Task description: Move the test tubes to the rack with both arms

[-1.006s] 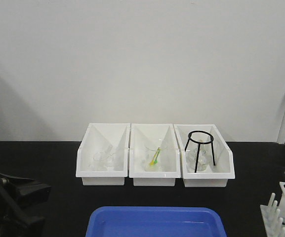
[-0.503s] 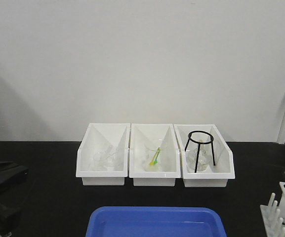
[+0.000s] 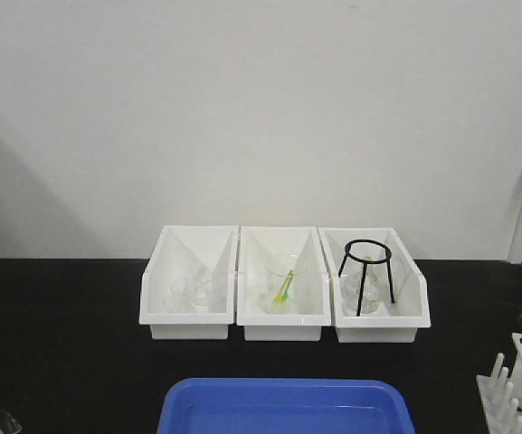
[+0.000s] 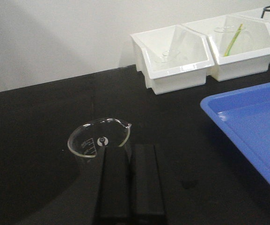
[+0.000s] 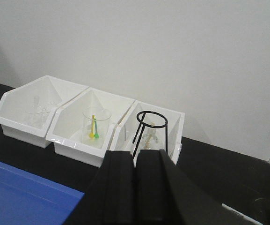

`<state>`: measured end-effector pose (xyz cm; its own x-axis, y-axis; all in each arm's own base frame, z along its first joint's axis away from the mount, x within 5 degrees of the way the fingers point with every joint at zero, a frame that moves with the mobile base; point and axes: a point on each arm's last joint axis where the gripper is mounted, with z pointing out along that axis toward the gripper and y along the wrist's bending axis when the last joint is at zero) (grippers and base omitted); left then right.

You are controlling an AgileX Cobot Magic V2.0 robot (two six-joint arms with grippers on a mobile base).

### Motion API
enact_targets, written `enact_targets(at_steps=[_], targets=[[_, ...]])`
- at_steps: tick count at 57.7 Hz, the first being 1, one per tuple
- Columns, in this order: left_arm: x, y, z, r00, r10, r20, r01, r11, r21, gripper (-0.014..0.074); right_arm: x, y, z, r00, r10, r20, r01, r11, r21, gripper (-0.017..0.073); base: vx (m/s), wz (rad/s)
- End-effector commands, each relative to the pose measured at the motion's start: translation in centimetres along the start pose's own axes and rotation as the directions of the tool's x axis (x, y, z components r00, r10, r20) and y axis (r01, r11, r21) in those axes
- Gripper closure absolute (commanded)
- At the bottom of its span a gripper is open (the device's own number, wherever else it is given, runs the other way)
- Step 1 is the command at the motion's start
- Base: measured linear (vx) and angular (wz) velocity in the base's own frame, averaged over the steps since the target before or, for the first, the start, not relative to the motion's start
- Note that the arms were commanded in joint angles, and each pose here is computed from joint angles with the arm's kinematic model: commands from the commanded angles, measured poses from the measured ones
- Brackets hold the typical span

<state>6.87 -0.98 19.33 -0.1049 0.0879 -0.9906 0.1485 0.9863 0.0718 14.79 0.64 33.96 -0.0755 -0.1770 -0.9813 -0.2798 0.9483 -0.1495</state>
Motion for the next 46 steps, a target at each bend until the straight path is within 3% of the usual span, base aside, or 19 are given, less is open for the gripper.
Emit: enact_targets(at_steps=[1,6,14,46], targets=[[0.14,0.12,-0.75,0.992,-0.002,0.124,0.006,1.0,-0.028,0.0614,-1.24,-0.26,-0.26,0.999,0.007,0.048,-0.009,1.0,0.024,0.0567,0.0,0.0],[0.35,0.04,-1.32,0.991,0.015,0.134,-0.011,1.0,-0.025,0.0614,-1.24,-0.26,-0.26,0.999,0.007,0.048,-0.009,1.0,0.024,0.0567,0.0,0.0],[0.71,0.0,-1.14,0.996,0.007,0.085,-0.005,1.0,-0.018,0.0614,-1.16,-0.23,-0.29,0.999,-0.002,0.042,0.001,1.0,0.024,0.0567,0.0,0.0],[0.74,0.0,-1.13,0.997,0.007,0.082,-0.005,1.0,-0.018,0.0614,-1.1,-0.22,-0.29,0.999,-0.005,0.039,0.004,1.0,0.024,0.0567,0.0,0.0]])
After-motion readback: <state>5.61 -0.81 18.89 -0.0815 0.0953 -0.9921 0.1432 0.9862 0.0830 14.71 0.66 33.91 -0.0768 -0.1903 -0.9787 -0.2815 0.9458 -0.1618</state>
